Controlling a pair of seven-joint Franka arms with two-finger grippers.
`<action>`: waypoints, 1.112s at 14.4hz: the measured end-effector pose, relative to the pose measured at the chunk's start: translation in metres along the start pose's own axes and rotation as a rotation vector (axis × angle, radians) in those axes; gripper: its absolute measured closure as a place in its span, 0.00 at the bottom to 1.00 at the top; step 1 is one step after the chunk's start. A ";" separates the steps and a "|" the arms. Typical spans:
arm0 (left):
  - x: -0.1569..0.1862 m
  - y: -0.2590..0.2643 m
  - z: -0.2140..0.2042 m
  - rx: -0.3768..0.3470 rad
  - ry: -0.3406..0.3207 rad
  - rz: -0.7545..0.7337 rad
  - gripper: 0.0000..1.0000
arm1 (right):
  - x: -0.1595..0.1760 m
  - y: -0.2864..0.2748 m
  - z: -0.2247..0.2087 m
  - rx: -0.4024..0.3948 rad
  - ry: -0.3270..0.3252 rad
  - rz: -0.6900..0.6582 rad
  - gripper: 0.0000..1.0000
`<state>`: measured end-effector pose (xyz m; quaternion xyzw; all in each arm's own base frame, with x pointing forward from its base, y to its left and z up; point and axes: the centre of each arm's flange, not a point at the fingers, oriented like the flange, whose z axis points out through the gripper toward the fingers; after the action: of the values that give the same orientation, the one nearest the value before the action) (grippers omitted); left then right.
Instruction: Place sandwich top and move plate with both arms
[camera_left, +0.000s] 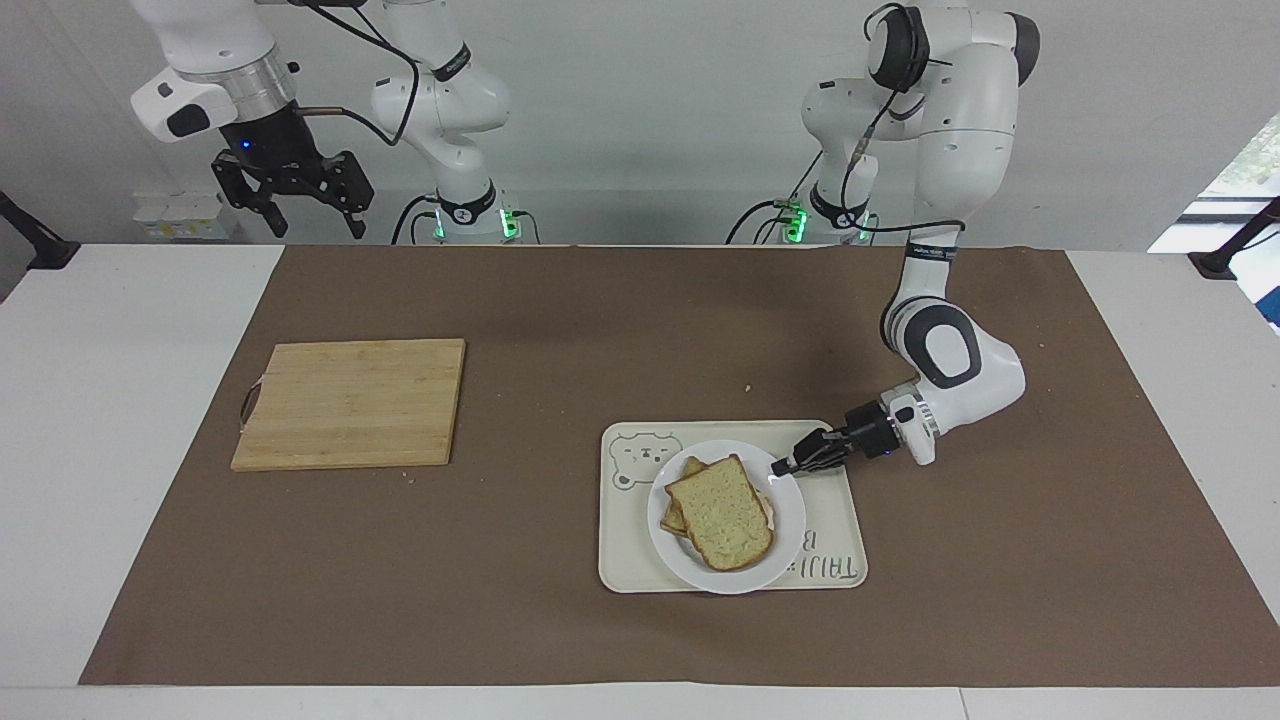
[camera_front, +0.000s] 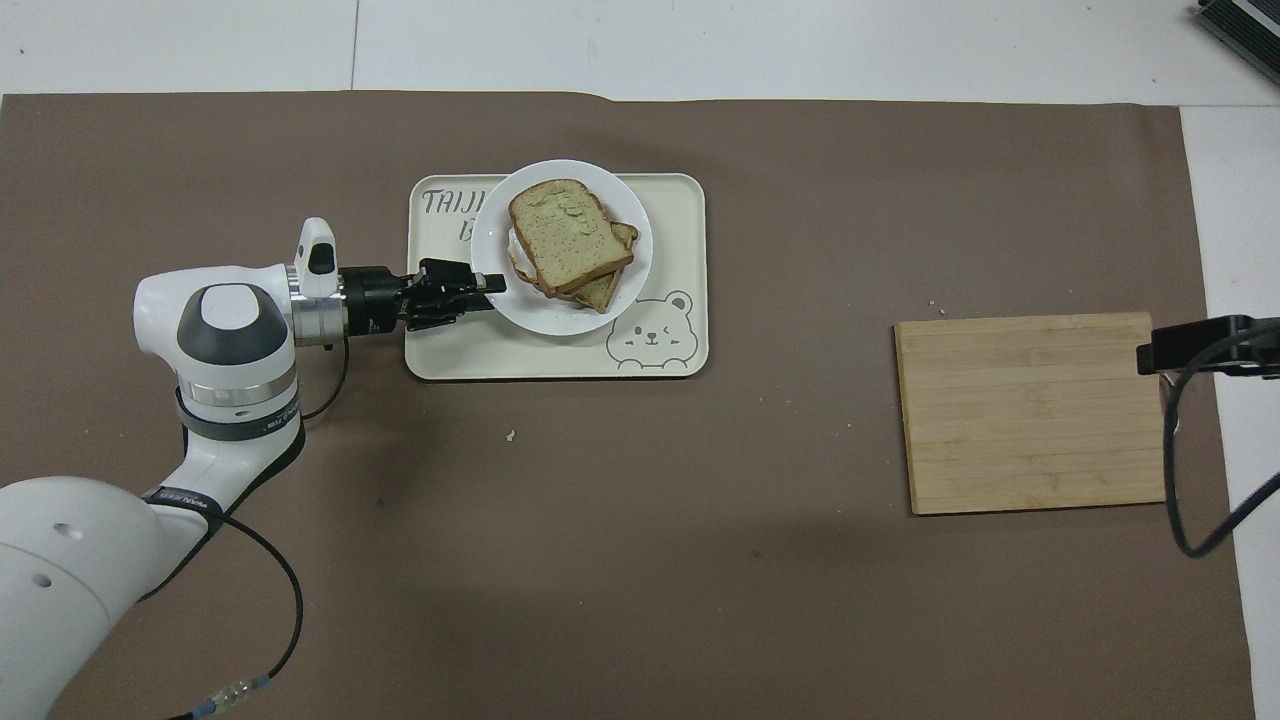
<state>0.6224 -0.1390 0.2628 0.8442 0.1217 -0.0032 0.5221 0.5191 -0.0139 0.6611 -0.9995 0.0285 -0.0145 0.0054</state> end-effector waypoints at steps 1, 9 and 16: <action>0.000 0.010 -0.007 0.043 -0.014 -0.010 0.28 | 0.000 0.000 0.000 0.000 0.000 0.000 0.00; -0.009 0.133 -0.113 0.525 0.007 0.097 0.00 | 0.001 -0.001 -0.001 0.000 0.002 -0.039 0.00; -0.060 0.241 -0.228 0.933 0.014 0.342 0.00 | 0.001 -0.001 -0.001 0.000 0.004 -0.068 0.00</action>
<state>0.5863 -0.0526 0.5868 0.9957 -0.0293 0.0341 0.0807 0.5202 -0.0128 0.6624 -0.9998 -0.0057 -0.0166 0.0046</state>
